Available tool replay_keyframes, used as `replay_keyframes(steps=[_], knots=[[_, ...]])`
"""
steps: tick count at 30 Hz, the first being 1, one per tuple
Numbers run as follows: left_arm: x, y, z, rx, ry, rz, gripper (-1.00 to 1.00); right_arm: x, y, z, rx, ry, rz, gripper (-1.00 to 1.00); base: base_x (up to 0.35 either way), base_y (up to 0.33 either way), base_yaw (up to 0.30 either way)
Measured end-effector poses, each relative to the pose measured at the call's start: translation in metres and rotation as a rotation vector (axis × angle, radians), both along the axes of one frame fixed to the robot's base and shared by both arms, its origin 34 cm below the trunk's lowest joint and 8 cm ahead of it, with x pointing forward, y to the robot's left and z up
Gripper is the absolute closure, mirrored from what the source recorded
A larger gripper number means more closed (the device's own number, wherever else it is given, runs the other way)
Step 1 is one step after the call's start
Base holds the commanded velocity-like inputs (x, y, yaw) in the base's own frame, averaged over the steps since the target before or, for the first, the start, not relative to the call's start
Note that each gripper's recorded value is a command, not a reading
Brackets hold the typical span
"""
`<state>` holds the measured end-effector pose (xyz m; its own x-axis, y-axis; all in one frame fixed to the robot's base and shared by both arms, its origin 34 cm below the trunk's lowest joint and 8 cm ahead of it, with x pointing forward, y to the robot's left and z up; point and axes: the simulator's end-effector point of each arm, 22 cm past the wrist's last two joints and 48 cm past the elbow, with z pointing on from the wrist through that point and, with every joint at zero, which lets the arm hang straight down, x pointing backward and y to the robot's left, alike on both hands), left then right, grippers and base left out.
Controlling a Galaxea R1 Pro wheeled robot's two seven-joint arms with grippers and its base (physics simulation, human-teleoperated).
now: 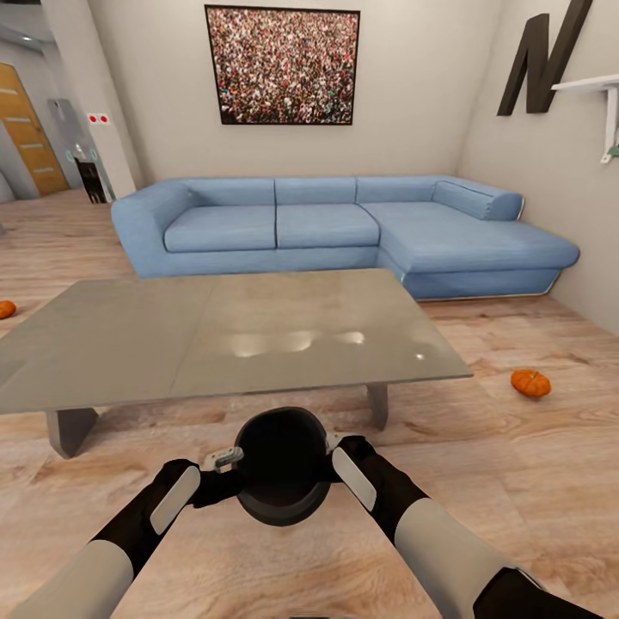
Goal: Place each of the two pumpkins and all three candles from the living room inside a cabinet in the living room (use any cabinet), then make sure every cabinet is closed, and position the cauldron so it is next to a table in the living room.
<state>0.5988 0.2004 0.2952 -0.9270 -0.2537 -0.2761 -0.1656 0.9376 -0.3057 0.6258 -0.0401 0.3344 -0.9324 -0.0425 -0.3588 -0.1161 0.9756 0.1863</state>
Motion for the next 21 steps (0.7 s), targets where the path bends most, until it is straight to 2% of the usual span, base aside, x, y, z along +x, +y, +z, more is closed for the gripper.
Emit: replay_keyframes(steps=[11,21], knots=[[0.000,0.000,0.000,0.001,0.001,-0.001,1.00,0.000,0.000,-0.001,0.001,0.001,0.001,1.00,0.009,0.000,0.000],[-0.009,0.000,-0.023,0.002,0.043,-0.002,1.00,-0.008,0.000,-0.024,0.001,0.043,0.001,1.00,0.000,0.000,0.000]])
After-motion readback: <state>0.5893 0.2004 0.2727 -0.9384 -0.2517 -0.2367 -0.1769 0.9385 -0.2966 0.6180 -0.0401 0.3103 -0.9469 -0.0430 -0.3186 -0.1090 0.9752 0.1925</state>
